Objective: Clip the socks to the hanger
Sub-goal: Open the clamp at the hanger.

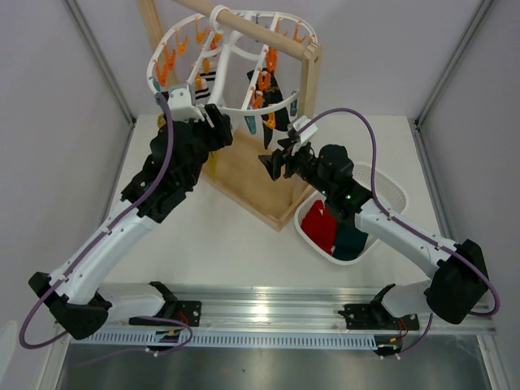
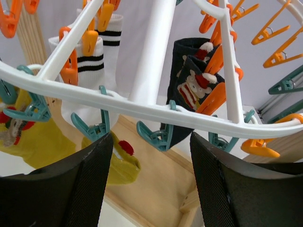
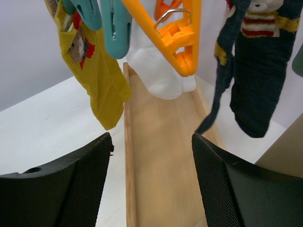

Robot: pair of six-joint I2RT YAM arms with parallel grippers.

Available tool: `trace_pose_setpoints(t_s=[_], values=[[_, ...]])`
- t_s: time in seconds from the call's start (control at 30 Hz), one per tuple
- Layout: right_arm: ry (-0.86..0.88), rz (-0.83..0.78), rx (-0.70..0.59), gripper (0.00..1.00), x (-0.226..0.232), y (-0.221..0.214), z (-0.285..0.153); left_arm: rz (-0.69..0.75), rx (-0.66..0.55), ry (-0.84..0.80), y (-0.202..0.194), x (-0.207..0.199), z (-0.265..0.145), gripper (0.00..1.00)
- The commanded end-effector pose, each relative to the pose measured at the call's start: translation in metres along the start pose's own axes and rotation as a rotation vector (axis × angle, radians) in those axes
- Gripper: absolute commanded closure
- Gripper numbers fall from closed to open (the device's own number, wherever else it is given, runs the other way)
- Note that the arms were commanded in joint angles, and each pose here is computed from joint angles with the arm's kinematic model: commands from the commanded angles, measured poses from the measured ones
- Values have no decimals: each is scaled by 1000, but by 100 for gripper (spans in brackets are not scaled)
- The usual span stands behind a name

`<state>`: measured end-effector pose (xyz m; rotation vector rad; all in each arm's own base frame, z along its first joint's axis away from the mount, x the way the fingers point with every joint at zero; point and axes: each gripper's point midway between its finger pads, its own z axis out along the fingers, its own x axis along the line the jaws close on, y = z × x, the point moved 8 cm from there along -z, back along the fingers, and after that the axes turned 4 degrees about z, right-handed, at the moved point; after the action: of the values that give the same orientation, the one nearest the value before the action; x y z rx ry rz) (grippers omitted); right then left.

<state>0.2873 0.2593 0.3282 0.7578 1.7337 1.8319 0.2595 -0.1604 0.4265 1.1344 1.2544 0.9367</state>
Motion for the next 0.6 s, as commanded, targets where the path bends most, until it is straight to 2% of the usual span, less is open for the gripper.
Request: trace_pose_setpoints(t_s=[0.0, 0.57], values=[[-18, -8, -81, 28, -2, 24, 1, 55, -45, -1, 5, -4, 7, 31], [-21, -6, -91, 27, -4, 26, -1, 72, -16, 49, -9, -9, 27, 31]])
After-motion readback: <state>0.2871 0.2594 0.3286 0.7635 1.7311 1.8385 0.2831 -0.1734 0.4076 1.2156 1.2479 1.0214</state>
